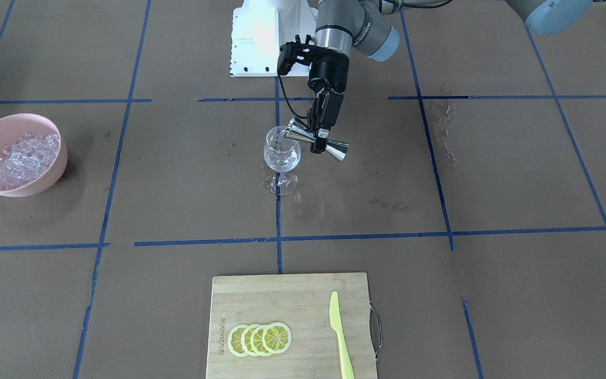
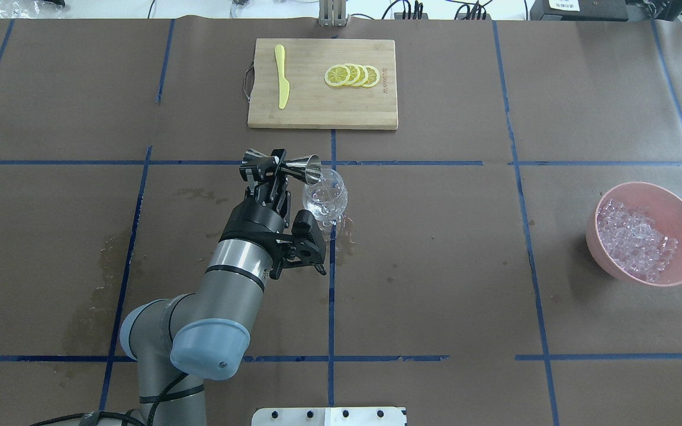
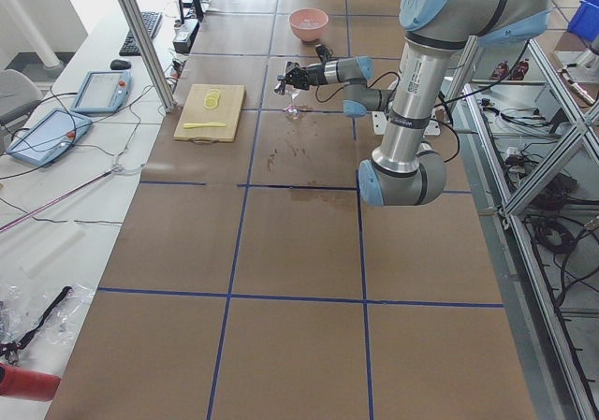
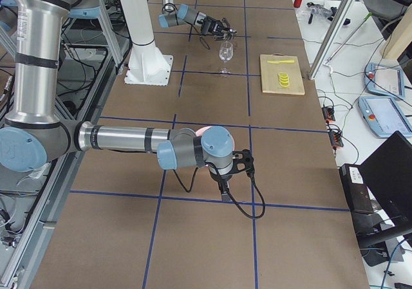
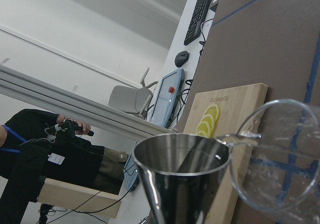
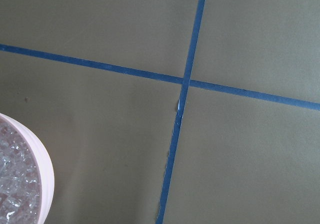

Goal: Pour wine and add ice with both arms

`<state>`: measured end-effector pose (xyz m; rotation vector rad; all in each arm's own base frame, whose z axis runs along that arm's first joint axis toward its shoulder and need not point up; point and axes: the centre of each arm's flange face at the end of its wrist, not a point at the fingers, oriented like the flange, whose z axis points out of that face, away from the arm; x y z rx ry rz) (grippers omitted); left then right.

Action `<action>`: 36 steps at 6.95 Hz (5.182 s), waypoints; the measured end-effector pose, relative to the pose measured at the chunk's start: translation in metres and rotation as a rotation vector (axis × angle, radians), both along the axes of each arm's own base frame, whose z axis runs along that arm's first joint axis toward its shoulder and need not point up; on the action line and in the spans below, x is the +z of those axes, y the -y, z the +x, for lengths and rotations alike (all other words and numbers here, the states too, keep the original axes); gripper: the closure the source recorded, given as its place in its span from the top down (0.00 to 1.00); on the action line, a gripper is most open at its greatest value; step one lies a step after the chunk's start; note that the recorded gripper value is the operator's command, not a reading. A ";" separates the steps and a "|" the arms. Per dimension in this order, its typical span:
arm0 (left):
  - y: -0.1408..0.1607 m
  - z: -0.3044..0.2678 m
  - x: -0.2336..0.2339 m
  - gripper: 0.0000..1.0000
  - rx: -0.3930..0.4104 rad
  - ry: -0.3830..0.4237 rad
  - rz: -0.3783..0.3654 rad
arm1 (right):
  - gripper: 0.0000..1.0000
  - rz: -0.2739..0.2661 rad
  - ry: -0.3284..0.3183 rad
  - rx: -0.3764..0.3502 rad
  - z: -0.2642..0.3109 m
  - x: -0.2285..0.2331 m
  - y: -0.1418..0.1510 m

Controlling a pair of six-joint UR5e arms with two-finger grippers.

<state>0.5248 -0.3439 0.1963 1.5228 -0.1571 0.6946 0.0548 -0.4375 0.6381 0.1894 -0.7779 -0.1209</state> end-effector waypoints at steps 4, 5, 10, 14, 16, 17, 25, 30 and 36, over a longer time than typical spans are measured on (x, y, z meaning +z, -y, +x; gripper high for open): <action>-0.002 -0.007 -0.009 0.00 0.000 0.128 0.059 | 1.00 -0.005 0.000 0.000 0.000 0.003 0.000; -0.002 -0.008 -0.011 0.00 0.000 0.153 0.071 | 1.00 -0.005 0.000 0.000 0.000 0.002 0.000; -0.003 -0.016 -0.023 0.00 -0.015 0.270 0.129 | 1.00 -0.004 0.000 0.000 0.000 0.002 0.000; 0.003 -0.042 -0.018 0.00 -0.024 0.105 0.170 | 1.00 -0.004 0.001 0.000 0.000 0.002 0.000; 0.001 -0.062 0.027 0.00 0.007 0.028 0.194 | 1.00 -0.004 0.001 0.000 0.000 0.002 0.000; -0.002 -0.078 0.060 0.00 0.020 -0.007 0.204 | 1.00 -0.003 0.002 0.000 0.000 0.001 0.000; -0.041 -0.207 0.263 0.00 0.165 -0.815 -0.124 | 1.00 0.006 0.004 -0.001 0.000 -0.003 0.002; -0.039 -0.190 0.310 0.00 0.142 -0.992 -0.300 | 1.00 0.017 0.005 -0.002 0.000 -0.007 0.002; -0.042 -0.181 0.363 0.00 0.050 -1.069 -0.387 | 1.00 0.027 0.005 -0.001 0.000 -0.013 0.002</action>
